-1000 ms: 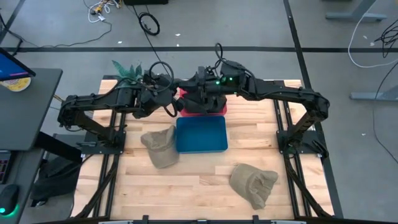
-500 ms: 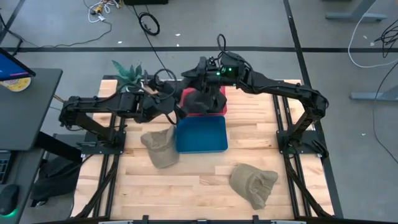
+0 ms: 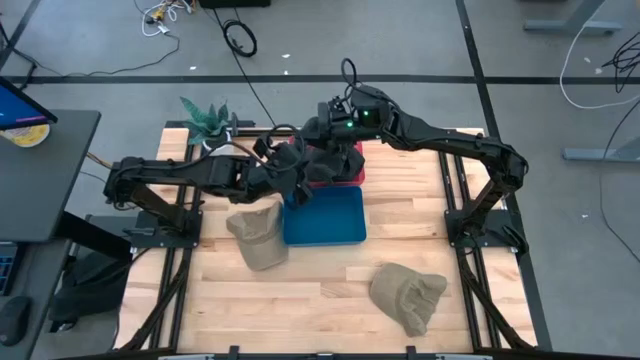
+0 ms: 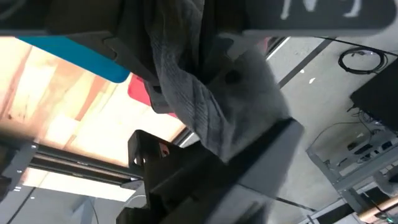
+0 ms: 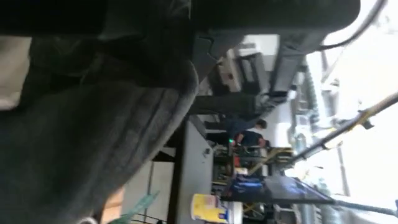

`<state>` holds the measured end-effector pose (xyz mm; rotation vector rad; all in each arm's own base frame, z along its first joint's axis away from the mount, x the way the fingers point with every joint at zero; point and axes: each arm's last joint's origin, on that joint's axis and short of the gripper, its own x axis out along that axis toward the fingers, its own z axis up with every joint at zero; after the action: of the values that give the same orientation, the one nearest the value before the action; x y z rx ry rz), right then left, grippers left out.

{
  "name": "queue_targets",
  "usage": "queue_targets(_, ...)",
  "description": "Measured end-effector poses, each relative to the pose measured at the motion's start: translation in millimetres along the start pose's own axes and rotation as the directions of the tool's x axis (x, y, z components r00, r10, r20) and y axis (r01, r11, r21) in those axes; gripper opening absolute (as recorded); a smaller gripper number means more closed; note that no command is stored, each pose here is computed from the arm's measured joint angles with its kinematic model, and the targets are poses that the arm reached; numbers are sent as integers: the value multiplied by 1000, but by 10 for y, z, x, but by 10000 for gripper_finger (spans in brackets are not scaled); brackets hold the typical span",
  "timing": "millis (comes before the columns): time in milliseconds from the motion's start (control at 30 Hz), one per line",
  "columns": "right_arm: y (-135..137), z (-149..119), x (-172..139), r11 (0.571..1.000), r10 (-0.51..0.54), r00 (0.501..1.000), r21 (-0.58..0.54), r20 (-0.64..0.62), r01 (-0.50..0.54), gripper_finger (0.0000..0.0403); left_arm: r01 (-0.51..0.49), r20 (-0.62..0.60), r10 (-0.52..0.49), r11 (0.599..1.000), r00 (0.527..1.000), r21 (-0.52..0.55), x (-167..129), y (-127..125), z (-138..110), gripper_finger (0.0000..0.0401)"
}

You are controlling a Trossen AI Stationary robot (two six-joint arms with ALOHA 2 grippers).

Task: Pick & Place hat
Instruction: Put the black cap into the red bin

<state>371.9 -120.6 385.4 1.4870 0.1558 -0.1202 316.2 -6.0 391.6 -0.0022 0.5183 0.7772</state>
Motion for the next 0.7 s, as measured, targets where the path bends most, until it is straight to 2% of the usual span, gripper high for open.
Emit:
queue_targets(367, -196, 283, -138, 977, -149, 989, -151, 19, 150, 30, 41, 41, -41, 999, 998, -11, -286, 207, 71, 140)
queue_targets(533, -255, 423, -205, 953, -164, 986, -260, -9, 156, 30, 82, 60, -79, 995, 995, -61, -441, 321, 98, 149)
queue_targets(700, -391, 518, -132, 917, -194, 981, -359, -26, 172, 29, 103, 74, -97, 991, 993, -89, -579, 417, 101, 149)
